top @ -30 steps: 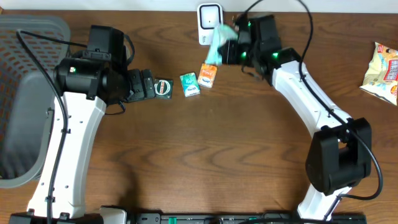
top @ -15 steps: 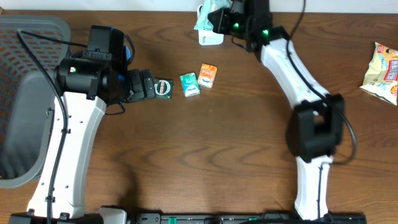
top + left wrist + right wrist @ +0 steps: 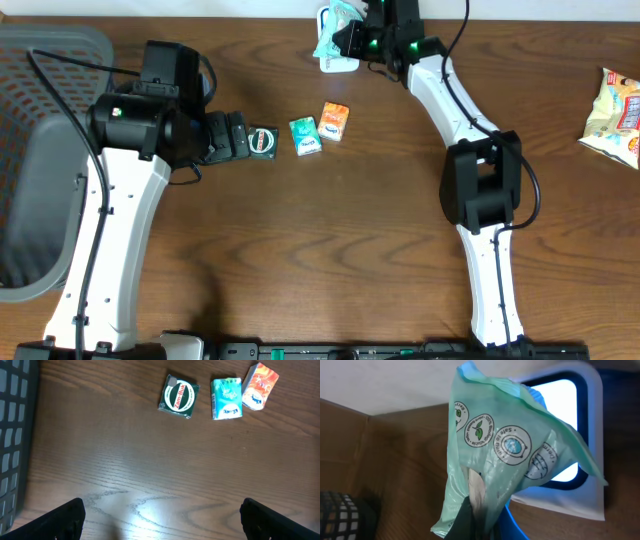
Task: Scan the item barcode
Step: 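Lift the wipes pack up in front of the white scanner, then carry the wipes pack to the right edge and release it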
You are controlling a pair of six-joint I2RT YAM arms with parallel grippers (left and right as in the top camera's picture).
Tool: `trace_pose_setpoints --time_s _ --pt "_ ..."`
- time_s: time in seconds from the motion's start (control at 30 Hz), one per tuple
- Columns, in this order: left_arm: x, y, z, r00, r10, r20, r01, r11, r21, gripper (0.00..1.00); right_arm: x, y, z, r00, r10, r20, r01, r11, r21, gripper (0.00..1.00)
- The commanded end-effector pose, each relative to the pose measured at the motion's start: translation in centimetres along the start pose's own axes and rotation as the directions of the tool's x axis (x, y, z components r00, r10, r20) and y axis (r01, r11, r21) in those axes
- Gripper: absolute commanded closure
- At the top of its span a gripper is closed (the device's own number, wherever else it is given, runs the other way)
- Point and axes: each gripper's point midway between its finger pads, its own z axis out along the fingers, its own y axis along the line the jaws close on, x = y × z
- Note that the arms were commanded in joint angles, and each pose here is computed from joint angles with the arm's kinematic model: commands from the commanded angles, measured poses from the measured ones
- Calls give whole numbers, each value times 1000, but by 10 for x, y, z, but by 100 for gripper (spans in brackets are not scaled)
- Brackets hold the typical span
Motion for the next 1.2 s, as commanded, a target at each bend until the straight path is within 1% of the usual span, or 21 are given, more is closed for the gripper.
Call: trace_pose_setpoints --time_s 0.0,0.13,0.27,0.47,0.6,0.67,0.73,0.77,0.8,0.83,0.9,0.93,0.97,1.0,1.07,1.17 --pt "-1 1 -1 1000 1 4 -1 1000 -6 2 -19 0 -14 1000 7 30 -7 1000 -16 99" --pt "-1 1 -1 1000 1 4 -1 1000 -5 2 -24 -14 -24 999 32 25 -32 999 11 99" --pt "-1 1 -1 1000 1 4 -1 1000 -5 2 -39 -33 -53 1000 -18 25 16 998 68 99" --pt "-1 1 -1 1000 1 4 -1 1000 -5 2 -69 -92 -147 997 52 56 -64 967 245 99" --pt "-1 1 -1 1000 1 4 -1 1000 -5 2 -73 -137 -221 1000 3 25 -12 934 357 99" --pt "-1 1 -1 1000 1 4 -1 1000 -5 3 -65 -171 -257 1000 14 -7 -9 882 471 99" --pt "-1 1 -1 1000 1 4 -1 1000 -5 2 -54 -208 -291 997 69 -22 -42 803 594 99" --pt "-1 1 -1 1000 1 4 -1 1000 -5 2 -44 -231 -313 993 116 -25 -70 743 666 99" --pt "-1 1 -1 1000 1 4 -1 1000 -5 2 -37 -245 -327 989 148 -26 -86 703 706 98" --pt "-1 1 -1 1000 1 4 -1 1000 -5 2 -27 -264 -348 980 196 -23 -112 648 753 74" --pt "-1 1 -1 1000 1 4 -1 1000 -5 2 -16 -279 -366 970 243 -13 -143 614 776 28" --pt "-1 1 -1 1000 1 4 -1 1000 -5 2 -12 -285 -374 965 264 -5 -161 604 780 17" --pt "-1 1 -1 1000 1 4 -1 1000 -5 2 -9 -289 -379 960 279 0 -175 601 780 8" --pt "-1 1 -1 1000 1 4 -1 1000 -6 2 -7 -290 -382 957 291 3 -186 606 774 1" --pt "-1 1 -1 1000 1 4 -1 1000 -5 2 -6 -288 -380 953 302 0 -204 644 738 1" --pt "-1 1 -1 1000 1 4 -1 1000 -5 2 -6 -272 -365 953 301 -24 -215 733 645 1"
